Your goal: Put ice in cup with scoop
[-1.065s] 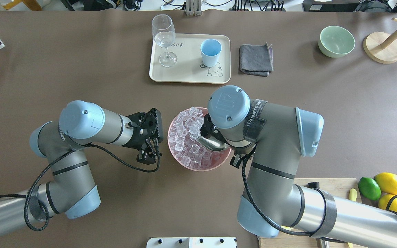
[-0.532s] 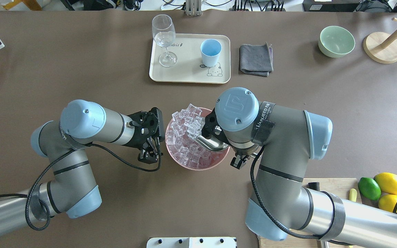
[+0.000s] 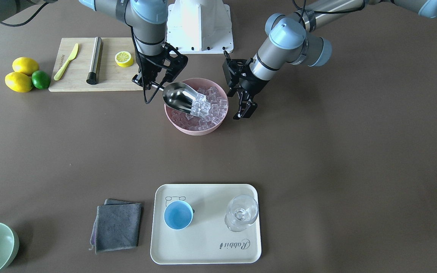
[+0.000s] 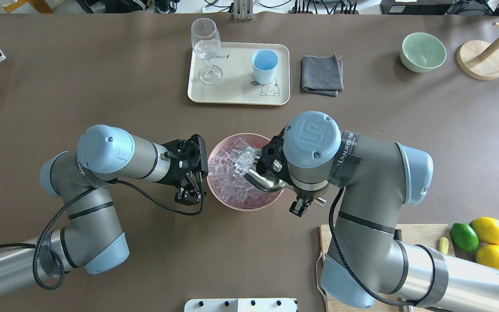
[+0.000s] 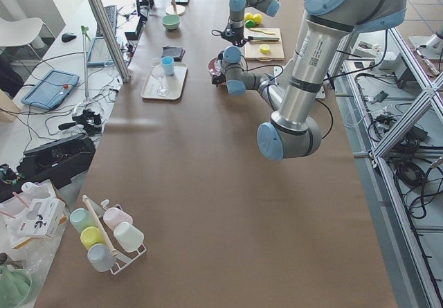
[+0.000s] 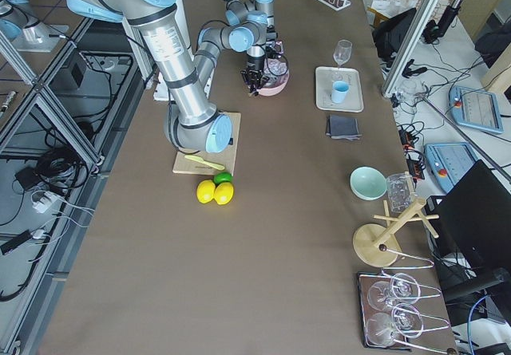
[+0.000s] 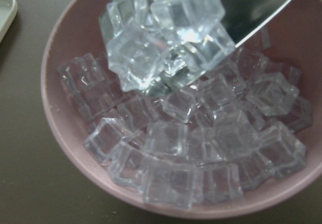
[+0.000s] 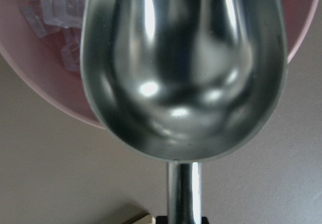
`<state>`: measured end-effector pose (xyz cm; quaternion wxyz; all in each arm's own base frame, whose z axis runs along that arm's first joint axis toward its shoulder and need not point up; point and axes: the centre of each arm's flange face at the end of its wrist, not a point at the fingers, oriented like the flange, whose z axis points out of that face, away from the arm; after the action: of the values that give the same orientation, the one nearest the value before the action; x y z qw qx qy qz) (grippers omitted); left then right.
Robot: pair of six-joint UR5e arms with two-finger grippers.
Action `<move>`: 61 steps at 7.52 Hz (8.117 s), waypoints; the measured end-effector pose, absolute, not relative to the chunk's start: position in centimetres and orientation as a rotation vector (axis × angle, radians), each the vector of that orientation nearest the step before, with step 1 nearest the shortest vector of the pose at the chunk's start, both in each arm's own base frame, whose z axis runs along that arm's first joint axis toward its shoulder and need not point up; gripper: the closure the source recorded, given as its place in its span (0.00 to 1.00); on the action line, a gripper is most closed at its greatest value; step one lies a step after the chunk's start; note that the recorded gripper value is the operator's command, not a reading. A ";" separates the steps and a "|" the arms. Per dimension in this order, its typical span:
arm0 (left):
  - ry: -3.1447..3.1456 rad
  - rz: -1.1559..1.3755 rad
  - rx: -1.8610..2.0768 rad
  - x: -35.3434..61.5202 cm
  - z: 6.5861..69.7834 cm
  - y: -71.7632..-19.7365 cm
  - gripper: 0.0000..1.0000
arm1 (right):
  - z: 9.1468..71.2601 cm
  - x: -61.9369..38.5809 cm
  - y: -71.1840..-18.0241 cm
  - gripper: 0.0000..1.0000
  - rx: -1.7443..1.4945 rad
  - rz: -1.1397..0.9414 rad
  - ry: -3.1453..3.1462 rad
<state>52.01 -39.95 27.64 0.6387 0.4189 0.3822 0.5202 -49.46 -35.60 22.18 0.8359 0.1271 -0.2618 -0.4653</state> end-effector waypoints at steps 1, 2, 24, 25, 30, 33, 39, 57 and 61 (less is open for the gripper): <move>0.872 1.187 0.956 52.0 27.6 -40.0 0.02 | 22.2 -49.2 -35.3 1.00 0.264 -0.979 -0.575; 0.872 1.187 0.956 52.0 27.6 -40.0 0.02 | 22.2 -49.0 -34.9 1.00 0.250 -0.977 -0.598; 0.838 1.234 0.817 43.5 30.3 -41.4 0.02 | 19.6 -46.1 -38.4 1.00 0.270 -0.635 -0.847; 0.839 1.228 0.794 41.8 31.8 -42.1 0.02 | 20.0 -45.4 -39.6 1.00 0.226 -0.619 -0.845; 0.809 1.190 0.670 23.3 40.5 -48.2 0.02 | 20.7 -43.6 -50.9 1.00 -0.031 -0.494 -0.824; 0.866 1.039 0.570 10.9 49.6 -47.5 0.02 | 17.9 -42.2 -57.1 1.00 -0.083 -0.457 -0.771; 0.800 0.405 0.176 -10.9 59.5 -46.5 0.02 | 14.3 -41.5 -67.1 1.00 -0.262 -0.476 -0.660; 0.818 0.211 0.099 -14.5 63.9 -45.3 0.02 | 13.9 -44.7 -63.7 1.00 -0.440 -0.585 -0.550; 0.821 0.210 0.099 -14.5 64.0 -45.3 0.02 | 16.1 -42.9 -61.5 1.00 -0.387 -0.605 -0.564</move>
<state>-14.48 -45.33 64.01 0.9104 0.0478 0.3980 0.1021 -42.86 -61.48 16.13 0.8976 -0.1867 -0.2722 -0.2921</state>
